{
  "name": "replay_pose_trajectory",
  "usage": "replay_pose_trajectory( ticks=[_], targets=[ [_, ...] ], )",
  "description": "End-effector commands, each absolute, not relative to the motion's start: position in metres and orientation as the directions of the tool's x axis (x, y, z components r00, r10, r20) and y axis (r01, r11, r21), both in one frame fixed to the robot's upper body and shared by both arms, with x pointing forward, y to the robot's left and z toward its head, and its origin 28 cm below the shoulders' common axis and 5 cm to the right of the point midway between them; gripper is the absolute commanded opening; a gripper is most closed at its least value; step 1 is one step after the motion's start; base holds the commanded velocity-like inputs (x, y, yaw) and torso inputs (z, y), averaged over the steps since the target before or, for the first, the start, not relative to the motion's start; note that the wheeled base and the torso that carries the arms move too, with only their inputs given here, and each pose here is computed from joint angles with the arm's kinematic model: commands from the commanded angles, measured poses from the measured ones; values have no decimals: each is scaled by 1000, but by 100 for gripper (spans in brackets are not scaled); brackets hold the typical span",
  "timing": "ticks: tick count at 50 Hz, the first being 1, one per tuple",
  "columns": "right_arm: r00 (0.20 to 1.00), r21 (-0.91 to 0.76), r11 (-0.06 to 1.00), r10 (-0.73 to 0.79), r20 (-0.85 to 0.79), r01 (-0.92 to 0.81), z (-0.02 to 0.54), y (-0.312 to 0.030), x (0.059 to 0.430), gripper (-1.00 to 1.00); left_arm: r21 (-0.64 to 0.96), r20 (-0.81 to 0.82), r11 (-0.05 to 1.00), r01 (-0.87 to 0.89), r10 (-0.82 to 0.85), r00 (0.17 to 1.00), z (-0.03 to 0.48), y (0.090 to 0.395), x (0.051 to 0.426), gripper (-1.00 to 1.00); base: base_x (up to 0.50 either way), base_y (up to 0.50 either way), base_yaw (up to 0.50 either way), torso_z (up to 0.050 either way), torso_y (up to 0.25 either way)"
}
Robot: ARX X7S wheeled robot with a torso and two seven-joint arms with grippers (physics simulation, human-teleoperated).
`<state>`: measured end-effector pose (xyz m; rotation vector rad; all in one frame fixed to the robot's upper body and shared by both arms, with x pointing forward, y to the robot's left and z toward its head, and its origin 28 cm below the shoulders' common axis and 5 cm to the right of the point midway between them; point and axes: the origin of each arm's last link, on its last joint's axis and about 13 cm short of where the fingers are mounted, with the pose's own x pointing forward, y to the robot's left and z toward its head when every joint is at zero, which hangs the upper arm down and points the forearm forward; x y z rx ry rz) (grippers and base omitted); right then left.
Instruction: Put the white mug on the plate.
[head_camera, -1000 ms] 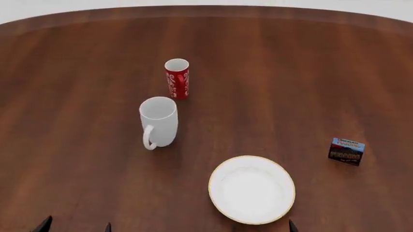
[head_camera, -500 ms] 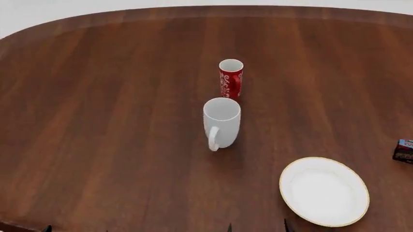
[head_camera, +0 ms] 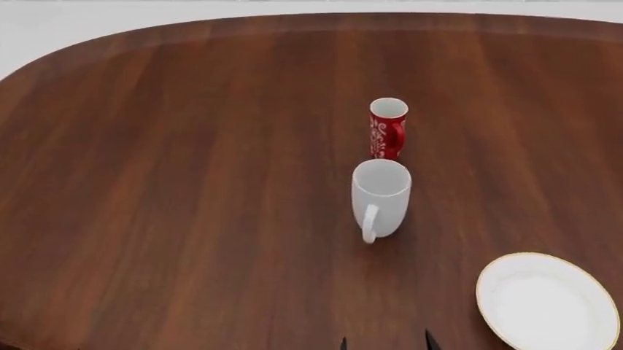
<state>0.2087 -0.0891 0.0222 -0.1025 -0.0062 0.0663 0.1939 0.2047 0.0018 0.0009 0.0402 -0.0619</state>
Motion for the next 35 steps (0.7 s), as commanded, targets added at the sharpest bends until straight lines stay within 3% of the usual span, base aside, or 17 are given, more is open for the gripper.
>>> replay_pose_trajectory(
  ticks=[1,35],
  targets=[
    [997,-134,988,80,11,-78,23,-87,210,100,-7,-42,997,72,-72,996,-1,203,193,100,500,27,0,0,0],
    [998,-132,989,65,22,-62,23,-88,211,100,-5,-47,998,63,-63,997,1,202,194,100,500,49,0,0,0]
  ],
)
